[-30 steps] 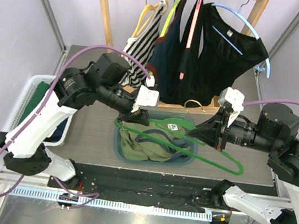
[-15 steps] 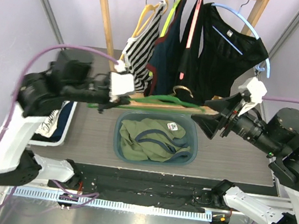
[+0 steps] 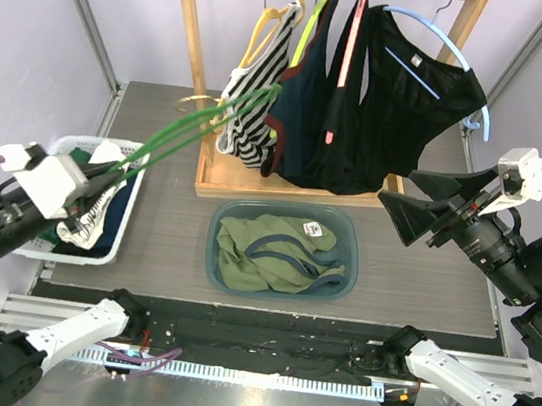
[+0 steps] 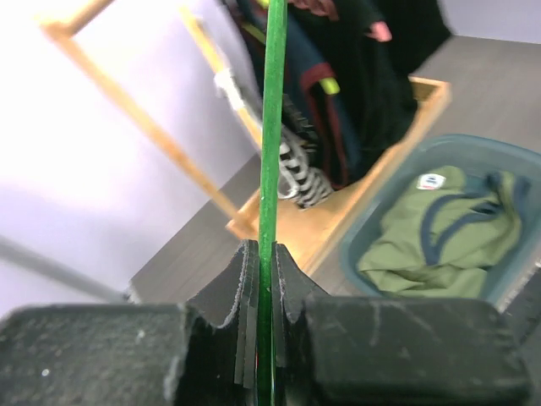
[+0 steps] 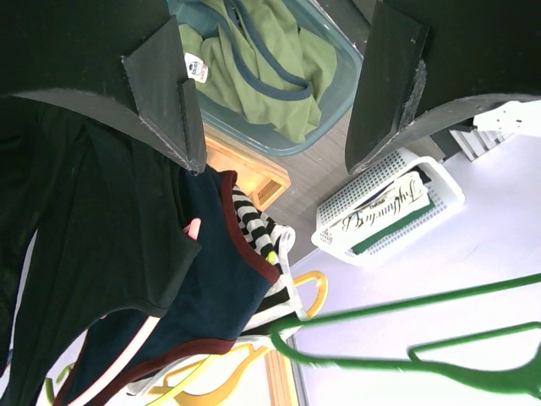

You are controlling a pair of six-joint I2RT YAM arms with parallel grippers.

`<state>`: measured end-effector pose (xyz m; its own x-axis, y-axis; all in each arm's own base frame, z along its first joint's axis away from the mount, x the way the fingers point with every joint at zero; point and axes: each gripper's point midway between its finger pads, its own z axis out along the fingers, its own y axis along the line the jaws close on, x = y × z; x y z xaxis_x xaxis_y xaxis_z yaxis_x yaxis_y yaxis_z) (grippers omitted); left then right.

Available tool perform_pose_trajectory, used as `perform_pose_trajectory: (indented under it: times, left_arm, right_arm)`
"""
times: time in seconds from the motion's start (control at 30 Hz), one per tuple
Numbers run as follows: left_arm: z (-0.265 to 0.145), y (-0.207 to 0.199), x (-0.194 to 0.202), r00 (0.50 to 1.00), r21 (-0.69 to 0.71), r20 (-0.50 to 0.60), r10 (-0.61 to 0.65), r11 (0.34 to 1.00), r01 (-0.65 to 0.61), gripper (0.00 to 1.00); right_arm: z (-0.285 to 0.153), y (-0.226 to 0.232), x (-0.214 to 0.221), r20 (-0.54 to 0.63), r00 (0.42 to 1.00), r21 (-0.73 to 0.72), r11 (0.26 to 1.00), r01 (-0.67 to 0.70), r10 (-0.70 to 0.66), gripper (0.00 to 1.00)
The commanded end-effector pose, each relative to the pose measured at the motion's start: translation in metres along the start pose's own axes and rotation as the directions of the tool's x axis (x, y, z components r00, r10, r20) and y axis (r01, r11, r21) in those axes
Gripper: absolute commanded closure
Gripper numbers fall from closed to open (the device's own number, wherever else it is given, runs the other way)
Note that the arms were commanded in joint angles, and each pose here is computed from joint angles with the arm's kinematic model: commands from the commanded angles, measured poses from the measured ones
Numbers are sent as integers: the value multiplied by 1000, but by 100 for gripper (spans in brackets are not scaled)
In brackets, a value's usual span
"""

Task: Remove the tank top from the hanger
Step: Place the hanger at the clothesline.

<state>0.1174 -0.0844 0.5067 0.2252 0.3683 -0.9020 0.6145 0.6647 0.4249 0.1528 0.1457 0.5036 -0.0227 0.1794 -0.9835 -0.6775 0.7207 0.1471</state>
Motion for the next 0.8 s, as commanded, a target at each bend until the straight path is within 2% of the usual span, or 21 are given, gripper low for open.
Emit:
perform_pose_trajectory:
  times: [0.0,0.07,0.13,0.27,0.33,0.6,0.77]
  left_arm:
    - [-9,35,-8,999,-212,22,-23,977,27,100]
    - [-15,48,-12,999,-288,38,-24,957,34,100]
    - [-17,71,-3,999,-418,4,-53,907,50,100]
    - [2,94,-6,996,-497,17,-84,864,82,100]
    - [10,101,-8,994,-517,22,-105,850,101,100]
    - [84,104,3,974,-447,-10,-227,872,199,100]
    - [112,109,10,948,-464,1,-318,840,282,100]
  right_arm:
    - [-4,-3,-19,65,997,27,999,-33,31,26]
    - [-6,-2,-17,62,997,28,999,-41,39,27]
    - [-7,-3,-14,59,997,28,999,-42,41,28]
    - [-8,-9,-11,64,996,65,996,-58,54,30]
    - [-8,-9,-9,63,996,62,996,-63,59,30]
    - [-5,-11,2,51,996,67,995,-78,74,32]
    - [-3,-13,5,48,996,76,994,-79,76,34]
